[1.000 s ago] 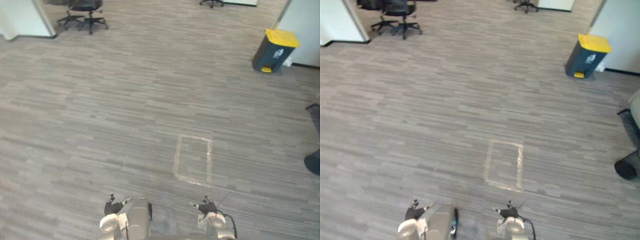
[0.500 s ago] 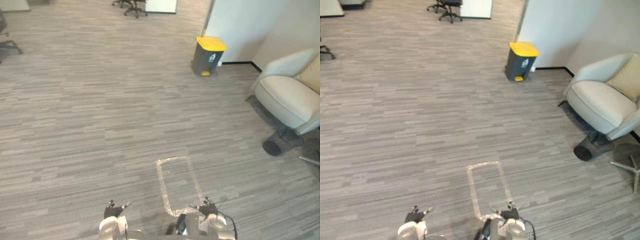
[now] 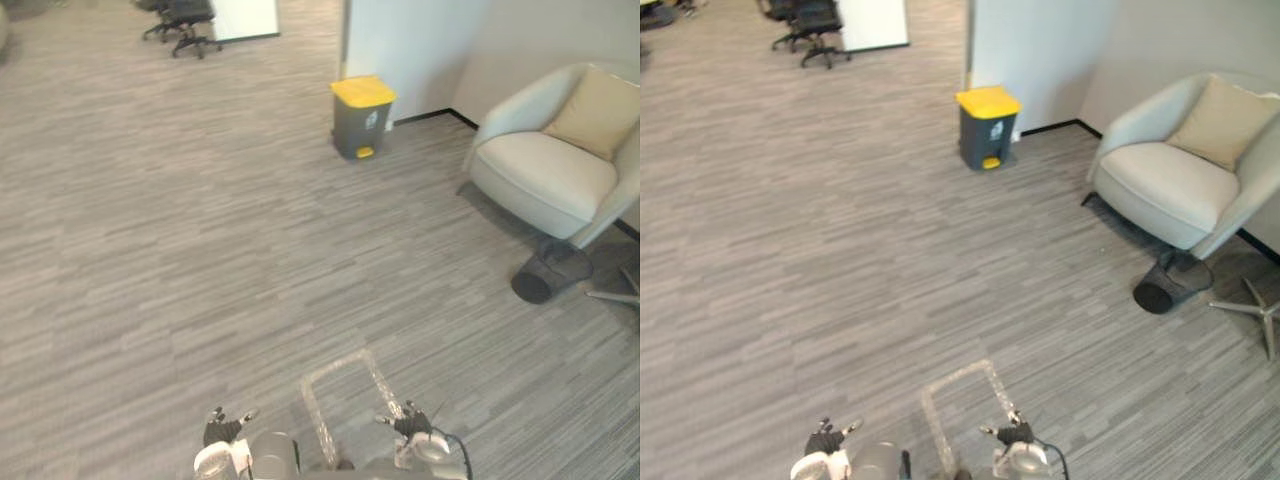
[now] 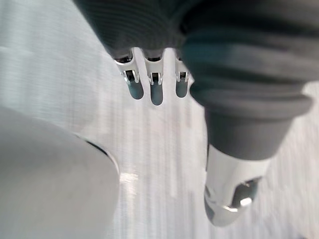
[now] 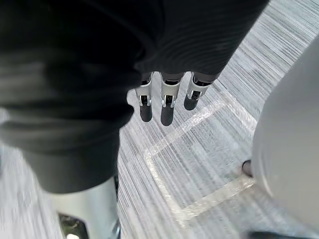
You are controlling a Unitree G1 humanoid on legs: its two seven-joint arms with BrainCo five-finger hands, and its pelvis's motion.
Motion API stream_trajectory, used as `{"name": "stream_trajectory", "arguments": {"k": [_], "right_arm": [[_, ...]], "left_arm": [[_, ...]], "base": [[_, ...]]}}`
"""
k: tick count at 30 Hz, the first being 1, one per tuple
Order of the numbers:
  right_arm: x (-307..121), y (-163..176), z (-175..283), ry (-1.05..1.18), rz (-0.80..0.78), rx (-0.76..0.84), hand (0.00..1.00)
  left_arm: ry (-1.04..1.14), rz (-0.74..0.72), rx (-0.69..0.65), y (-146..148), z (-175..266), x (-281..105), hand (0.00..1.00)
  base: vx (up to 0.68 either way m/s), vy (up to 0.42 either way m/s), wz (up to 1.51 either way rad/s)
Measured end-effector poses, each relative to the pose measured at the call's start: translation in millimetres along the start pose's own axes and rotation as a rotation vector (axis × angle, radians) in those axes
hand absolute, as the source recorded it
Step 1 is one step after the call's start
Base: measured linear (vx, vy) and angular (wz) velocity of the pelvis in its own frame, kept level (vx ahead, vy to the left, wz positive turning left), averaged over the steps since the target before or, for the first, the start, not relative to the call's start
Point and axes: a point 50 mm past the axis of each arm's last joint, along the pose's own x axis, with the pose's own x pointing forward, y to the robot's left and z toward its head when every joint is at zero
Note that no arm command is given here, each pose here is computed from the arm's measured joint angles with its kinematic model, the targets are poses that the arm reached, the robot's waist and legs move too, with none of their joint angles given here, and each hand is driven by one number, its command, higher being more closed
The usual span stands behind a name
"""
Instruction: Organize the slippers on the shoe rack
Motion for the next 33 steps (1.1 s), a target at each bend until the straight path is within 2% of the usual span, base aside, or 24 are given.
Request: {"name": "stream_trajectory", "arguments": {"k": [7, 13, 21, 27, 33], "right_arm": [[-0.3, 4.0, -1.3, 0.004, 0.018, -0.028, 0.00], [-1.6, -2.0, -6.3, 0.010, 0.006, -0.007, 0.00], [-0.2, -13.6, -7.2, 0.009, -0.030, 0.027, 0.00], [0.4, -14.6, -4.6, -0.003, -0.030, 0.018, 0.00], [2.0, -12.3, -3.6, 0.012, -0.034, 0.024, 0.00]], "left_arm": [[0.009, 0.022, 0.015, 10.0, -0.7, 2.3, 0.00], [0.052, 0.007, 0.033, 5.9, -9.1, 2.1, 0.00], [0.073, -0.012, 0.078, 4.2, -13.8, 2.2, 0.00], [0.062, 0.000, 0.023, 2.8, -12.4, 0.5, 0.00], [0.024, -0.022, 0.031, -5.2, -4.3, 0.4, 0.00]], "base": [[0.38, 0.292, -0.95], [0.16, 0.167, -0.89], [0.11, -0.123, -0.20], [0.23, -0.259, -0.21], [0.22, -0.017, -0.70]]}}
